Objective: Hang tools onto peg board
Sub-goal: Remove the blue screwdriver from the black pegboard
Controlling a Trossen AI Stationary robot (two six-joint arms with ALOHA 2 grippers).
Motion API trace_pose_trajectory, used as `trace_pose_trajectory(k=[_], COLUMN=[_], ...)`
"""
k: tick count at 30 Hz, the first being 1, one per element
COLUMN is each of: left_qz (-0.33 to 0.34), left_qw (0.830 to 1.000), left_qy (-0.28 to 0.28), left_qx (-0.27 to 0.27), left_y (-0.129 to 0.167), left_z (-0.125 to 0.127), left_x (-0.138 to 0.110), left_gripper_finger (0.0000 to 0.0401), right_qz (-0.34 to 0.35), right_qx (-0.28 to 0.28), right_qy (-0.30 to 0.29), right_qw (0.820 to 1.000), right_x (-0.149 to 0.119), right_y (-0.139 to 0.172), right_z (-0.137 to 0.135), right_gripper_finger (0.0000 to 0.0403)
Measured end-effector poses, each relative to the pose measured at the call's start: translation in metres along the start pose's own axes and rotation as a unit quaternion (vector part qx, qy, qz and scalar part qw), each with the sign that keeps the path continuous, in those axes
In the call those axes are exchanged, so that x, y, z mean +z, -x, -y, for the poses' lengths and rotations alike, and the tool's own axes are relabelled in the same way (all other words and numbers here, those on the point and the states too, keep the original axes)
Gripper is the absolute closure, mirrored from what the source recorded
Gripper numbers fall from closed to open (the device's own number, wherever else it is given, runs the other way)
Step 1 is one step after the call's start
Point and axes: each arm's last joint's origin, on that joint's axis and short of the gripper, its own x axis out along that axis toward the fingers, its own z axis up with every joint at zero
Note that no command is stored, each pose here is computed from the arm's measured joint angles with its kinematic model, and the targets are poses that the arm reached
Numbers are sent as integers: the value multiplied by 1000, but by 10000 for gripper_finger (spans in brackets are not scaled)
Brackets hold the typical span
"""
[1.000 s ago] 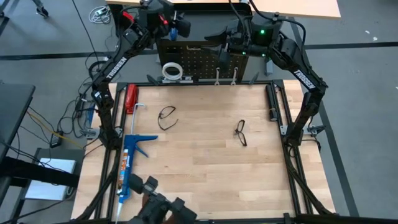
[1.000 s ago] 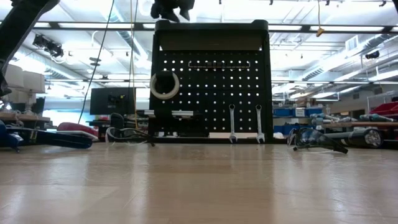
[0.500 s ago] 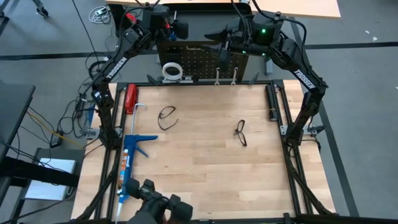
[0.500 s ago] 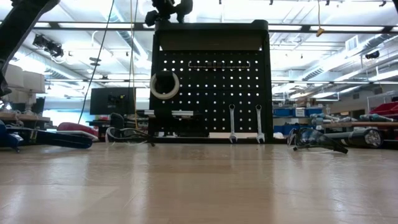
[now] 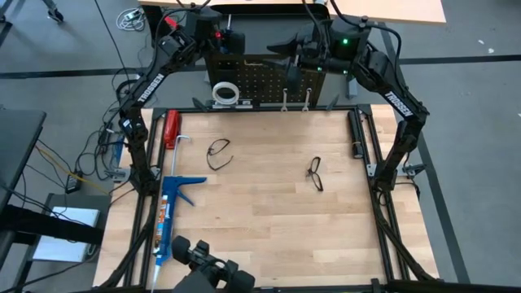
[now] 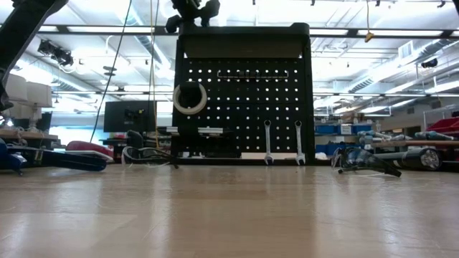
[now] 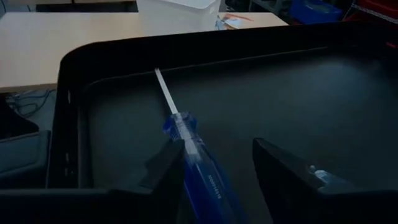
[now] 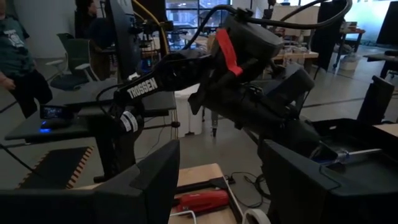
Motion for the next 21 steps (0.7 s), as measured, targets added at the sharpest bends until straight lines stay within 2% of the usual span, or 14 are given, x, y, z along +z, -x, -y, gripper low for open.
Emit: trace_pose_trajectory(k=[4,7,17,21], left_qz=[-3,-4,-20,-29], left_qw=[1000,1000,999,998], left_qy=[1,3,-2,-2], left_qx=[0,-1,-44,-60], left_y=[0,-1,-3,-3], left_z=[0,0,0,1], left_x=[-1,-1,-2,-3], left_gripper_finger=[211,230,383,393], right_qz=[0,0,21,35], right_qx=[3,3,4,-1], right_qy=[0,0,-2,0], right_qw=[1000,1000,1000,999], right_x=[0,0,4,7], right_y=[0,0,0,0], right_z=[-2,-2,-2,-1], right_gripper_finger=[172,172,172,172])
